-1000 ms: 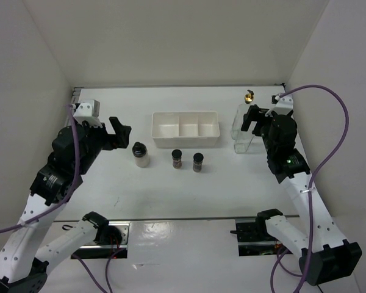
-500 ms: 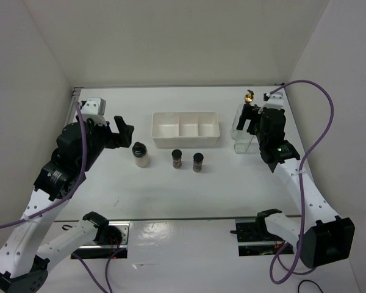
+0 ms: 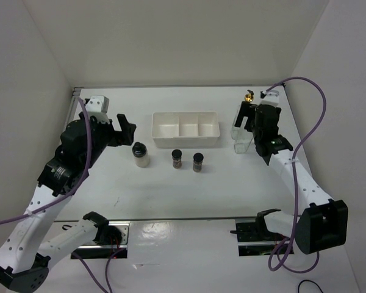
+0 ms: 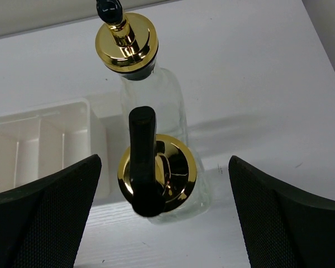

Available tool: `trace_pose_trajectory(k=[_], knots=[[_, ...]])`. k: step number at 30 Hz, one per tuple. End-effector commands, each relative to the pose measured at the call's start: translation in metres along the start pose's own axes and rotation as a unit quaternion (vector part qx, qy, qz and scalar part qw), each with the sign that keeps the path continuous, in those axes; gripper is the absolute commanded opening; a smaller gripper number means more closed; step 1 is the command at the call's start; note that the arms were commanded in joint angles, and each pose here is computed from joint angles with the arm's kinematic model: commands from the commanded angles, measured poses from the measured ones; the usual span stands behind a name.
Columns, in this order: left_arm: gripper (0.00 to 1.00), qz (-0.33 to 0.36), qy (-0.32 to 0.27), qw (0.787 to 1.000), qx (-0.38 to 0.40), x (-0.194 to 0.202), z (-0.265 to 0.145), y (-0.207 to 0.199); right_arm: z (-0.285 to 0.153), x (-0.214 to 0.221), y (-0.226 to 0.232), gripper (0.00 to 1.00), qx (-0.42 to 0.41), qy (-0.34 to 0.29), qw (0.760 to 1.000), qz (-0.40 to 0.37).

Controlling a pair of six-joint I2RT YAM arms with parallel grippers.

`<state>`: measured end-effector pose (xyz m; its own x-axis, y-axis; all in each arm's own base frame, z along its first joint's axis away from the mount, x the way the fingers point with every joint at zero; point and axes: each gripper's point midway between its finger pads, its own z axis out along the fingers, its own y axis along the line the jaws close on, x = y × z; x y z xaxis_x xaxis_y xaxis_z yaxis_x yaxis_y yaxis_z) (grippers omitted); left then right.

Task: Organize the condiment bottles

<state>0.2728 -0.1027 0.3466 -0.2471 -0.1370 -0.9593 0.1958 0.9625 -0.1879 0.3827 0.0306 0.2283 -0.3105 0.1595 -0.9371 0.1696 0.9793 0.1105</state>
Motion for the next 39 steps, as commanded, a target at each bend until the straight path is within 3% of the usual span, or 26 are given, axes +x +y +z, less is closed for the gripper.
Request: trace_pose_trajectory(k=[1, 11, 22, 39], knots=[[1.0, 0.007, -0.027, 1.0, 0.011, -0.016, -0.001, -0.005, 0.007, -0.034, 0.0, 0.98, 0.015, -0.047, 0.999, 0.018], [1.0, 0.006, -0.033, 0.999, 0.008, -0.019, -0.001, -0.004, 0.006, -0.041, -0.003, 0.79, 0.021, -0.066, 0.997, 0.019], [1.0, 0.007, -0.028, 1.0, 0.007, -0.015, 0.001, -0.003, 0.009, -0.035, -0.008, 0.73, 0.034, -0.059, 0.998, 0.012], [1.0, 0.008, -0.024, 1.0, 0.006, -0.011, 0.002, -0.003, 0.019, -0.025, -0.008, 0.51, 0.043, -0.039, 0.998, 0.009]])
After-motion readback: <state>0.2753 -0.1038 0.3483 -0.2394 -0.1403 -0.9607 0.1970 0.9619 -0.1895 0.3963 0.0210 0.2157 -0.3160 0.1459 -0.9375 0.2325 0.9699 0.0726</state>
